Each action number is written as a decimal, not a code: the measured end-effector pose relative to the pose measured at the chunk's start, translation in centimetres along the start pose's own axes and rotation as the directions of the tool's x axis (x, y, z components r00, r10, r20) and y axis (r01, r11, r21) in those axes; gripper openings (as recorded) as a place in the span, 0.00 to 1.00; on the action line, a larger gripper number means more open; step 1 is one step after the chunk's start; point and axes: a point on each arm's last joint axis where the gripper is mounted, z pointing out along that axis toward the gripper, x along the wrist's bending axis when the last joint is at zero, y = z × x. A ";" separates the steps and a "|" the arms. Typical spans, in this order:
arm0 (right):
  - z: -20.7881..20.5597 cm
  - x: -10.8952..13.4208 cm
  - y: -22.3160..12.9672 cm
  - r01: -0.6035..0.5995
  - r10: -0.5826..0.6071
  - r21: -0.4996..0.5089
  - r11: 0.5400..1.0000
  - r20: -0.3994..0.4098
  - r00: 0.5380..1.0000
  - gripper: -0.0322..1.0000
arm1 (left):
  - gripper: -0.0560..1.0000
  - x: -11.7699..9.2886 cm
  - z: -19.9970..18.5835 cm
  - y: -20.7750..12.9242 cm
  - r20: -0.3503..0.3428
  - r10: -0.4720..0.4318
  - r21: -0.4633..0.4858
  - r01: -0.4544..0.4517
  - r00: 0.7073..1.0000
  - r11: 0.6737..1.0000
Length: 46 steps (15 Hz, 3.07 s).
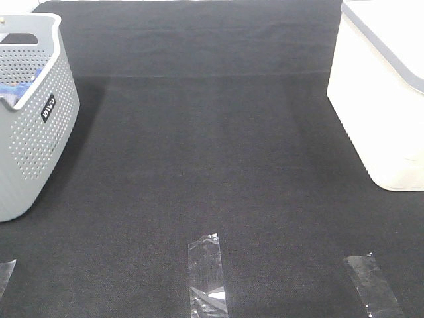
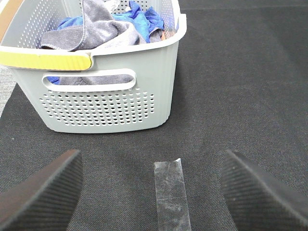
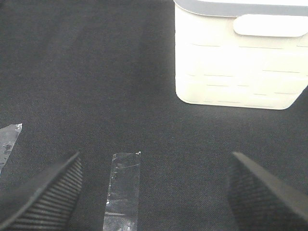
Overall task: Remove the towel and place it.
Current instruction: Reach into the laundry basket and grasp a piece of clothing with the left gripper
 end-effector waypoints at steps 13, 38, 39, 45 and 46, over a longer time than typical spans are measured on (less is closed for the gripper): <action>0.0 0.0 0.0 0.000 0.000 0.000 1.000 0.000 1.000 0.77 | 0.76 0.2 -0.5 2.7 -0.025 0.009 -0.135 -0.013 1.000 0.991; 0.0 0.0 0.0 0.000 0.000 0.000 1.000 0.000 1.000 0.77 | 0.76 5.2 34.5 26.3 -0.293 0.285 0.490 -0.113 0.913 0.865; 0.0 0.0 0.0 0.000 0.000 0.000 1.000 0.000 1.000 0.77 | 0.76 5.2 35.4 26.3 -0.273 0.269 0.497 -0.104 0.924 0.861; 0.0 0.0 0.0 0.000 0.000 0.000 1.000 0.000 1.000 0.77 | 0.76 9.3 39.9 23.5 -0.214 0.091 0.569 0.048 0.973 0.821; 0.0 0.0 0.0 0.000 0.000 0.000 1.000 0.000 1.000 0.77 | 0.76 9.4 40.5 23.0 -0.203 0.094 0.582 0.043 0.975 0.812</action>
